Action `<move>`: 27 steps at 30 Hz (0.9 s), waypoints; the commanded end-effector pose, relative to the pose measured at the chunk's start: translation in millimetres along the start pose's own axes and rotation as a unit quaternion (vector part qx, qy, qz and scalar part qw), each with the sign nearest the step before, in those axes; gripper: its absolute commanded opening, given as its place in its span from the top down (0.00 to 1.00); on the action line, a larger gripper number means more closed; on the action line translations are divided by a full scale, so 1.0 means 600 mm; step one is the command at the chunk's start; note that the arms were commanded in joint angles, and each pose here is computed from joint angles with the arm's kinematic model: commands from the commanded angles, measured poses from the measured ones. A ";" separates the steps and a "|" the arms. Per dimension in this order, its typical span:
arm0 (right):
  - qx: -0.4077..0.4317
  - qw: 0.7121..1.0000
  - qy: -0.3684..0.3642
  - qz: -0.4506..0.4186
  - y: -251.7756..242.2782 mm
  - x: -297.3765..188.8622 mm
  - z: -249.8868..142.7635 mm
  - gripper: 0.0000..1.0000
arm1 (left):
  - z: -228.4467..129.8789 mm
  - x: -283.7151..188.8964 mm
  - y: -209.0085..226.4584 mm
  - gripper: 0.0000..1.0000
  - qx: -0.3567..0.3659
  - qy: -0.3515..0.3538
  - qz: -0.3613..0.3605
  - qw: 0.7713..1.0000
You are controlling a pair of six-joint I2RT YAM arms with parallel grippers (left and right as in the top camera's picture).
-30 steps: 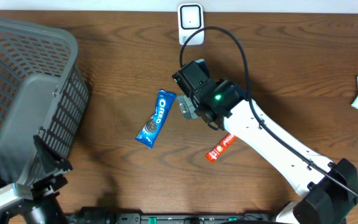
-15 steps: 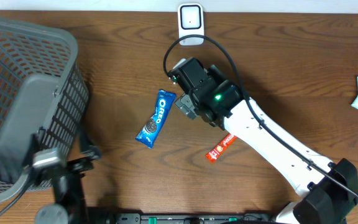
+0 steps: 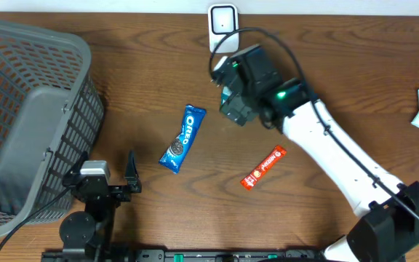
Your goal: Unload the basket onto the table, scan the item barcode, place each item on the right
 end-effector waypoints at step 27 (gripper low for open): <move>-0.022 0.999 0.006 0.046 0.005 0.158 -0.012 0.06 | -0.067 0.022 0.014 0.02 -0.012 0.048 0.023 0.999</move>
Point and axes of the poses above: each gripper's point midway between its finger pads, its own x axis out along the fingers, its own y axis along the line the jaws close on, z = x × y, the point moved 7 cm from there along -x, back along the fingers, and after that the axes turned 5 degrees about -x, right-handed, at the moved point
